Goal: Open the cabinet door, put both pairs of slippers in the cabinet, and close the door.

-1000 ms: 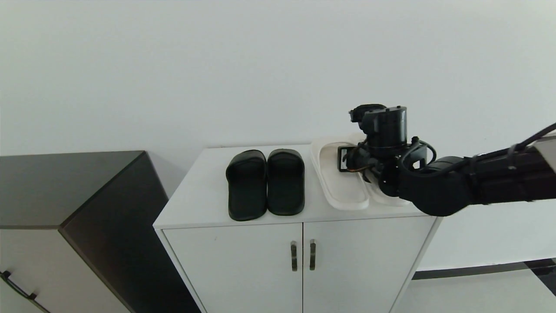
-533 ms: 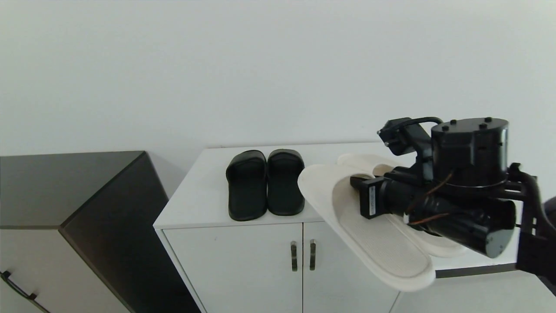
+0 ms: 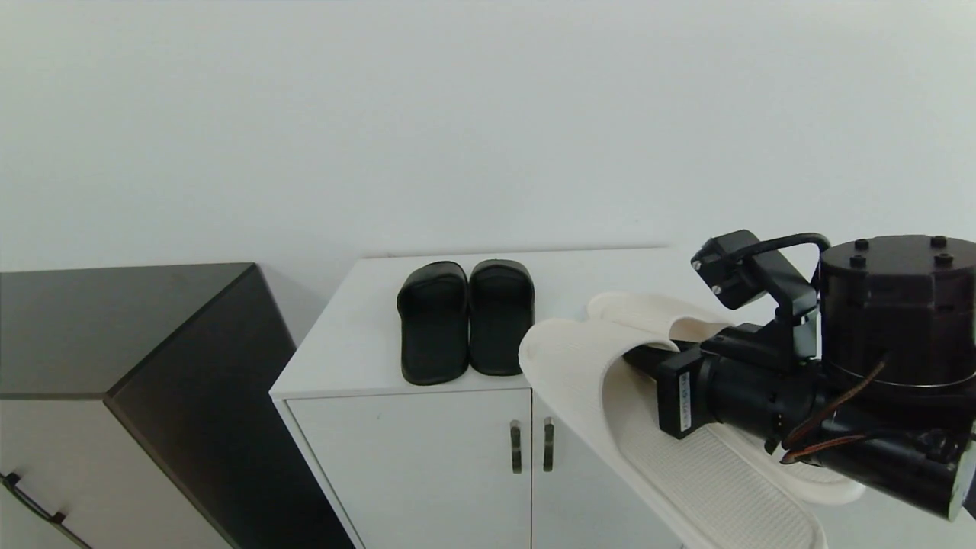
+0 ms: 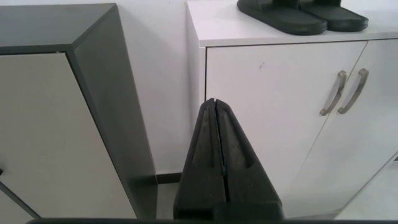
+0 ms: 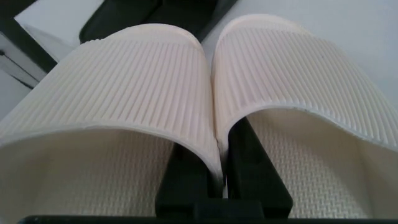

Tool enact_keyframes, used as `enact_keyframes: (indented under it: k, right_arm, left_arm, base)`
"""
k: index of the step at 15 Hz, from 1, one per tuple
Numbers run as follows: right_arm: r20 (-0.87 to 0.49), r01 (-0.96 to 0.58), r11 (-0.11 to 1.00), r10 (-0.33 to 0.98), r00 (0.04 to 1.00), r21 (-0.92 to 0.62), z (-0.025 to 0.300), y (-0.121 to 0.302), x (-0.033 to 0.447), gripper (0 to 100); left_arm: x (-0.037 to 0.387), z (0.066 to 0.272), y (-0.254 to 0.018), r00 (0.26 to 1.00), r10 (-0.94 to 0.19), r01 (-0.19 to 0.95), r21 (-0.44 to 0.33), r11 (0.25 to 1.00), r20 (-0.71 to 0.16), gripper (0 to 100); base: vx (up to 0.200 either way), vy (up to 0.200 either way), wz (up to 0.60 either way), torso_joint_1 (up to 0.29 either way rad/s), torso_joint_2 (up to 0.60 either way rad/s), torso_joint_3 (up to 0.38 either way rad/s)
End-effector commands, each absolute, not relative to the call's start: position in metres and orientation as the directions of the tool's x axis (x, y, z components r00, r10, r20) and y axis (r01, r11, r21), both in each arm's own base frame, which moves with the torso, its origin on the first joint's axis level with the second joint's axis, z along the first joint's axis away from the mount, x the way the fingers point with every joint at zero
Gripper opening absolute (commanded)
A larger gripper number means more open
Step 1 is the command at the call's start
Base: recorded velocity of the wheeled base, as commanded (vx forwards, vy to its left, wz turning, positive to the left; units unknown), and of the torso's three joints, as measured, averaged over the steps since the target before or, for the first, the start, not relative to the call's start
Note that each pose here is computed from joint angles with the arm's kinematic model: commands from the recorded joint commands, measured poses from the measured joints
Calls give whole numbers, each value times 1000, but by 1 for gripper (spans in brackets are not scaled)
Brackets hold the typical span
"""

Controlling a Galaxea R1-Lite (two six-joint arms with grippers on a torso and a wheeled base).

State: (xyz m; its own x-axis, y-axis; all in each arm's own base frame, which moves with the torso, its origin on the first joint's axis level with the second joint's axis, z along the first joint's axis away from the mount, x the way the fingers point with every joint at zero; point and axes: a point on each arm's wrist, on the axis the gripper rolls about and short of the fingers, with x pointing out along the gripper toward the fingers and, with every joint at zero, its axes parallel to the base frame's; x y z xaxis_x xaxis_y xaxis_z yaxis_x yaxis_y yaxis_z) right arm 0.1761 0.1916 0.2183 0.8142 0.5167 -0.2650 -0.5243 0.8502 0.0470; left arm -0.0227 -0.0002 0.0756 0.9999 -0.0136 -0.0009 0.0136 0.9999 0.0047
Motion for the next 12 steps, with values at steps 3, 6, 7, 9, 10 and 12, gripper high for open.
enact_keyframes:
  k: [3,6,7,9,10,12]
  right_arm:
    - [-282,-557,830,544,790,41,213,191,172,0]
    - [-295,-566,823,551,780,41,209,190,170,0]
    - [-300,-568,822,552,778,41,207,189,170,0]
    - [-303,-570,820,554,775,42,206,189,170,0]
    - [-306,-579,814,562,768,42,205,189,169,0]
    - [-321,-601,798,580,748,44,201,188,168,0]
  left_arm:
    - [-23,76,0,1000,-14,14,-2,1000,0,0]
    - [-23,76,0,1000,-14,14,-2,1000,0,0]
    - [-23,76,0,1000,-14,14,-2,1000,0,0]
    - [-23,76,0,1000,-14,14,-2,1000,0,0]
    - [-23,76,0,1000,-14,14,-2,1000,0,0]
    - [-23,76,0,1000,-14,14,-3,1000,0,0]
  base:
    - [-200,0,0,1,2,2]
    - [-200,0,0,1,4,2]
    - [-200,0,0,-7,-2,2]
    - [0,0,0,0,0,0]
    - [0,0,0,0,0,0]
    - [0,0,0,0,0,0]
